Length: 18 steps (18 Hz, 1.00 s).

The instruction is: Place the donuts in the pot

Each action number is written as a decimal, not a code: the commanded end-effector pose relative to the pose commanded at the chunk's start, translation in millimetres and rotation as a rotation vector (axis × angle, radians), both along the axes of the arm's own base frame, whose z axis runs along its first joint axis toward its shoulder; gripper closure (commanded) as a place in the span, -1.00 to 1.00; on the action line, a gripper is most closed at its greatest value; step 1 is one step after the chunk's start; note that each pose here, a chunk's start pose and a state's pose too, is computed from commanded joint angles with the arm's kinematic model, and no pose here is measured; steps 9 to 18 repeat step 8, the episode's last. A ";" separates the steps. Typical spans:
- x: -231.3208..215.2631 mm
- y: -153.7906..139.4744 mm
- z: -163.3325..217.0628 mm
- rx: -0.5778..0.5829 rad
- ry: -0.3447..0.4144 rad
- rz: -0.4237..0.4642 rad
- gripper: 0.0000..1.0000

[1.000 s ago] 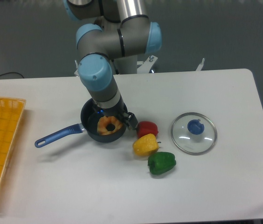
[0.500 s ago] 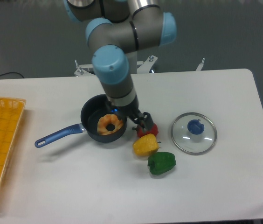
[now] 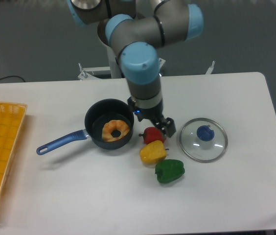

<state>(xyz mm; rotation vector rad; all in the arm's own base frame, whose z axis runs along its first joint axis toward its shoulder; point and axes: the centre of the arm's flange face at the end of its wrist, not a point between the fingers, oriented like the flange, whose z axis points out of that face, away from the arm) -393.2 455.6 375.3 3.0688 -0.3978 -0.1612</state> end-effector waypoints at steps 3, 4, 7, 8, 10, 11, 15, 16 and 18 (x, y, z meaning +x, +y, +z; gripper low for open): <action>-11.5 -9.3 -3.5 -0.005 -0.007 0.003 -1.00; -14.8 -11.2 -5.1 -0.007 -0.009 -0.013 -1.00; -25.4 -19.1 -8.8 -0.010 -0.013 -0.027 -1.00; -29.0 -21.1 -11.4 -0.012 -0.016 -0.029 -1.00; -29.0 -21.1 -11.4 -0.012 -0.016 -0.029 -1.00; -29.0 -21.1 -11.4 -0.012 -0.016 -0.029 -1.00; -29.0 -21.1 -11.4 -0.012 -0.016 -0.029 -1.00; -29.0 -21.1 -11.4 -0.012 -0.016 -0.029 -1.00; -29.0 -21.1 -11.4 -0.012 -0.016 -0.029 -1.00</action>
